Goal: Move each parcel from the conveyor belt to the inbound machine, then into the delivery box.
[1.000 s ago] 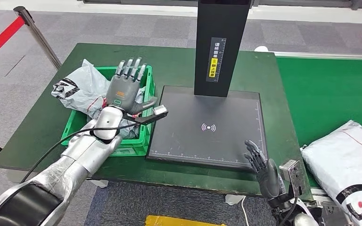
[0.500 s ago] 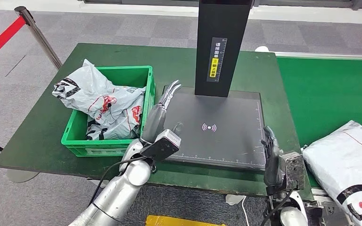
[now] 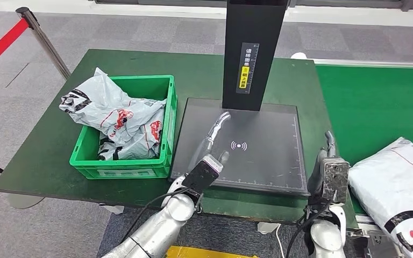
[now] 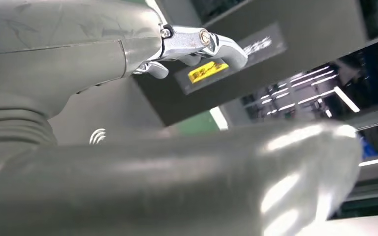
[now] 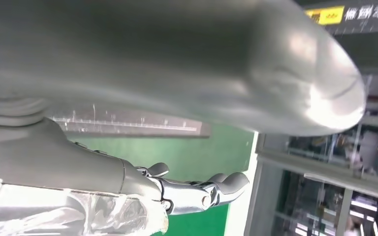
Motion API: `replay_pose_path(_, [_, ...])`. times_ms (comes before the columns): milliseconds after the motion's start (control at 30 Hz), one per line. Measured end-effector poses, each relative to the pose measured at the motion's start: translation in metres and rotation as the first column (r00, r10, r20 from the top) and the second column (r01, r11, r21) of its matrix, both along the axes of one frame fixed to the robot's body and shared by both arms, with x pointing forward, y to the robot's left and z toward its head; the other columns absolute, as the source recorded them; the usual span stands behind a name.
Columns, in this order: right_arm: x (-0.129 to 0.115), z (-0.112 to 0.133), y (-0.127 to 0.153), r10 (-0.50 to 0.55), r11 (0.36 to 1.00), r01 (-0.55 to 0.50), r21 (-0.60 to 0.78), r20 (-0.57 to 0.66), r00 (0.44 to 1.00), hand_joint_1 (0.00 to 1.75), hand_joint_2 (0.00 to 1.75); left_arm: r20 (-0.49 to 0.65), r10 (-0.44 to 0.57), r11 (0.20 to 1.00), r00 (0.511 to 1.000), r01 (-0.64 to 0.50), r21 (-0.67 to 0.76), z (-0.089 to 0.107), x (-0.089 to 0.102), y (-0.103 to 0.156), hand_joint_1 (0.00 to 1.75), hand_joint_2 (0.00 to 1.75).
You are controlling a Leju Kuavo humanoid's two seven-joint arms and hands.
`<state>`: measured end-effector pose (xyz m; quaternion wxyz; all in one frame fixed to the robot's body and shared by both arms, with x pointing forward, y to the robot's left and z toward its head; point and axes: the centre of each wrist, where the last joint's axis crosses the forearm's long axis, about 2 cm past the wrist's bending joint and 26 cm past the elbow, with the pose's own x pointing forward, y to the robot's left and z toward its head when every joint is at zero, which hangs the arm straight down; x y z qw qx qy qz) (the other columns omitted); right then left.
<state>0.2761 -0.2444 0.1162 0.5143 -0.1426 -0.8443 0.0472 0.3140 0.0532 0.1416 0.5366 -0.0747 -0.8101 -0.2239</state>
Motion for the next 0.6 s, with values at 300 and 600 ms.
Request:
replay_pose_path(300, [0.007, 0.004, 0.000, -0.150, 0.958, 0.130, -0.255, -0.063, 0.987, 0.00, 0.00, -0.121, -0.126, 0.992, 0.985, 0.127, 0.000, -0.024, -0.017, -0.023, 0.00, 0.00])
replay_pose_path(600, [0.005, 0.002, -0.020, -0.258, 0.779, 0.152, -0.608, -0.091, 0.962, 0.00, 0.00, -0.110, -0.184, 0.981, 0.977, 0.189, 0.036, -0.035, -0.021, -0.023, 0.00, 0.00])
